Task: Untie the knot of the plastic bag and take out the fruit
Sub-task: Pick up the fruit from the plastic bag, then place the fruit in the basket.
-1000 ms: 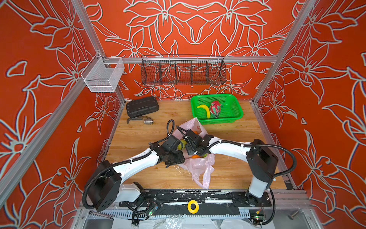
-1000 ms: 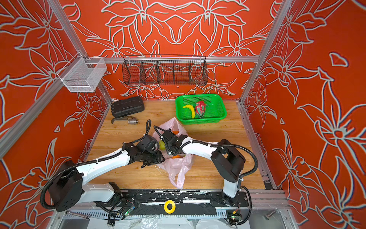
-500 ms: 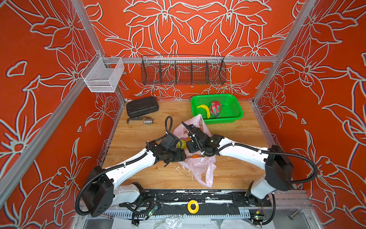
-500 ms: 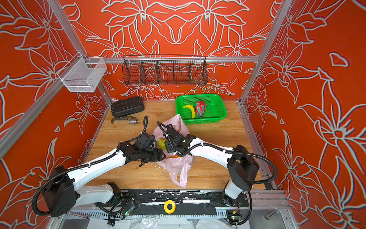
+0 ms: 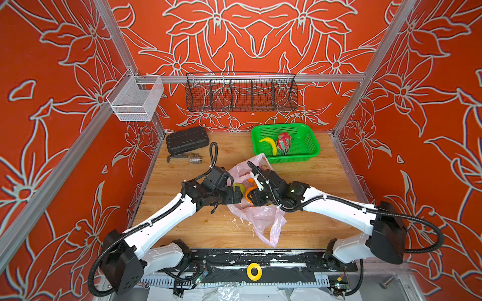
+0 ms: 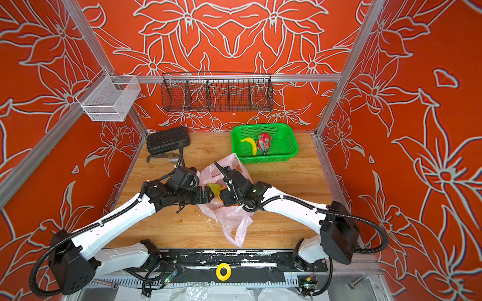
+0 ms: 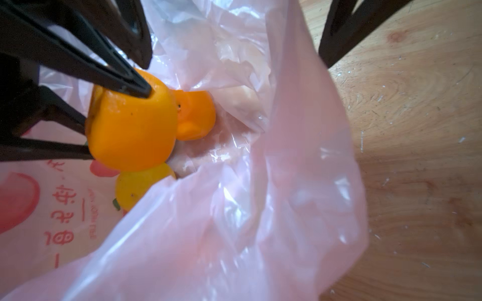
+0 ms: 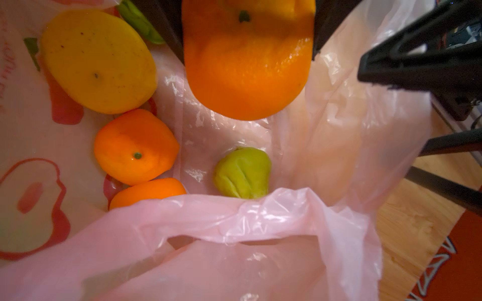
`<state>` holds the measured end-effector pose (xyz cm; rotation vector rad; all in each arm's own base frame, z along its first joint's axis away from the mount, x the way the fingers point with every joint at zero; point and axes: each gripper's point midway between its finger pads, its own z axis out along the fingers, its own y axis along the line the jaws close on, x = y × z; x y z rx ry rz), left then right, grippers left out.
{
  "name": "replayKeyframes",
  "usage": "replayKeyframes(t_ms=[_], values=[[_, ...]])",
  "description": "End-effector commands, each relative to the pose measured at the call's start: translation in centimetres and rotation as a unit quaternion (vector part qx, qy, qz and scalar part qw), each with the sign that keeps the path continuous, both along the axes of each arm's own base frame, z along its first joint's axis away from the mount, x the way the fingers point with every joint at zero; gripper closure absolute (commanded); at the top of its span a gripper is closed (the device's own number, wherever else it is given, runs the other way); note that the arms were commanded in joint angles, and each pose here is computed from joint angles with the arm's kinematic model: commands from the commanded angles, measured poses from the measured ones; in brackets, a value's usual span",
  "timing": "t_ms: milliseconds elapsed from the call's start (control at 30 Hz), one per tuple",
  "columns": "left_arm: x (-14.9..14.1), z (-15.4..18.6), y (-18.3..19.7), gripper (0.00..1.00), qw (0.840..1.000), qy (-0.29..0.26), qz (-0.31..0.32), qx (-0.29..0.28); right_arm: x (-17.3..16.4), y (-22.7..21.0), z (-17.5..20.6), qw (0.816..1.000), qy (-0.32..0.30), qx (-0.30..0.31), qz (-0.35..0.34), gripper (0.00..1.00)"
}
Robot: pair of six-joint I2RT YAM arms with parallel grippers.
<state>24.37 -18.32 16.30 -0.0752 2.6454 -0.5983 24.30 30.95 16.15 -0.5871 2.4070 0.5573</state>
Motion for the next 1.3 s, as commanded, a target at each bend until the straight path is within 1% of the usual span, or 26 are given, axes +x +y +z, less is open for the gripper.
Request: replayKeyframes(t_ms=[0,200,400,600,700,767,867,1033,1267], values=[[0.0,1.6,0.7,0.00,1.000,-0.022,-0.009,0.007,-0.5,0.1,2.3,0.999,-0.023,0.030,0.022,0.43],[0.3,4.5,-0.2,0.01,0.997,-0.063,-0.031,-0.024,0.0,-0.5,6.9,0.994,-0.086,0.069,0.016,0.43],[0.8,6.2,-0.4,0.02,0.994,-0.094,-0.031,-0.038,0.6,-1.4,11.5,0.985,-0.144,0.094,-0.003,0.42],[1.5,7.5,-0.5,0.02,0.992,-0.117,-0.026,-0.042,1.6,-3.4,16.4,0.970,-0.212,0.114,-0.040,0.42],[1.7,8.3,-1.0,0.02,0.990,-0.130,-0.037,-0.050,2.7,-4.7,18.7,0.961,-0.240,0.115,-0.071,0.42],[1.8,9.2,-1.7,0.01,0.987,-0.140,-0.053,-0.066,3.6,-5.7,19.9,0.955,-0.256,0.115,-0.092,0.42],[2.2,10.5,-2.7,0.02,0.982,-0.157,-0.072,-0.082,5.1,-7.0,21.0,0.950,-0.269,0.114,-0.114,0.42],[3.3,12.8,-3.5,0.02,0.976,-0.182,-0.086,-0.083,8.0,-9.3,21.7,0.945,-0.272,0.106,-0.150,0.42],[5.1,15.4,-5.4,0.02,0.968,-0.203,-0.114,-0.090,12.6,-13.4,20.9,0.941,-0.257,0.065,-0.209,0.42]])
